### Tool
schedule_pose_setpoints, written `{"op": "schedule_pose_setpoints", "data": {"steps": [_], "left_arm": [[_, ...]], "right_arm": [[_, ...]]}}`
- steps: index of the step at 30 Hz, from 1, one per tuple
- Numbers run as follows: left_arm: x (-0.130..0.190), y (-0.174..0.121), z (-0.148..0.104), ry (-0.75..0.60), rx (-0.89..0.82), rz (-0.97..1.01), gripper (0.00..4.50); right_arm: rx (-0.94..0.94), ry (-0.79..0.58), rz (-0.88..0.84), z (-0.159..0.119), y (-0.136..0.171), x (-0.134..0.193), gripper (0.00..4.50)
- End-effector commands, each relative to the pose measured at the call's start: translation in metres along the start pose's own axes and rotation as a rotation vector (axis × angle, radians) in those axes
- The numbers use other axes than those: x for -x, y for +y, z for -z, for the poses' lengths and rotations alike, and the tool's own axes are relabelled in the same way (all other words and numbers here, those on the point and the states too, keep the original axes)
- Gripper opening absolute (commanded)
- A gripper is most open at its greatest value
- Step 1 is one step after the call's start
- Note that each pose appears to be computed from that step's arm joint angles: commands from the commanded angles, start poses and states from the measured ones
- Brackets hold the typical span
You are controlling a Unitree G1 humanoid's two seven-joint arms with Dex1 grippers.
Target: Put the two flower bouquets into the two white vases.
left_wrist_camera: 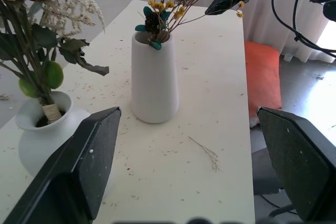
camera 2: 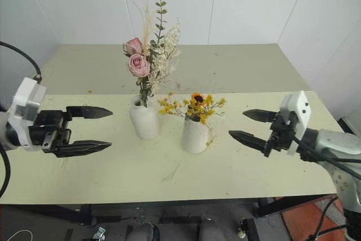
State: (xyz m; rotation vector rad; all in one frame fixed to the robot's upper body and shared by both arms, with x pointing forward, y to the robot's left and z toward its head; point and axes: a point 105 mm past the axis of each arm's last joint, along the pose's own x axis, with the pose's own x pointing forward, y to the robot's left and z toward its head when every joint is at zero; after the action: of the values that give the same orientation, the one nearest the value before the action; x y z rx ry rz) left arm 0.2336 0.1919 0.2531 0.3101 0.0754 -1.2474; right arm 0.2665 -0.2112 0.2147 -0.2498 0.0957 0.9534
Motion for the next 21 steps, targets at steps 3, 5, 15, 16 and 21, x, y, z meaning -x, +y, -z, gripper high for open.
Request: {"op": "schedule_pose_setpoints", "data": {"steps": [3, 5, 15, 16, 21], "left_arm": [[0.023, -0.003, -0.005, 0.036, -0.038, -0.089, 4.5], [0.028, -0.006, -0.003, 0.033, -0.022, -0.11, 4.5], [0.022, -0.014, -0.002, -0.007, 0.01, -0.127, 4.5], [0.021, -0.013, -0.003, -0.008, 0.01, -0.126, 4.5], [0.017, -0.01, -0.005, -0.011, 0.008, -0.105, 4.5]], "right_arm": [[0.09, 0.062, 0.016, -0.011, -0.017, 0.032, 4.46], [0.101, 0.077, 0.027, -0.011, -0.023, 0.036, 4.46], [0.121, 0.07, 0.017, -0.011, -0.018, 0.043, 4.46], [0.121, 0.069, 0.021, -0.011, -0.017, 0.044, 4.46], [0.126, 0.064, 0.033, -0.01, -0.011, 0.046, 4.46]]}}
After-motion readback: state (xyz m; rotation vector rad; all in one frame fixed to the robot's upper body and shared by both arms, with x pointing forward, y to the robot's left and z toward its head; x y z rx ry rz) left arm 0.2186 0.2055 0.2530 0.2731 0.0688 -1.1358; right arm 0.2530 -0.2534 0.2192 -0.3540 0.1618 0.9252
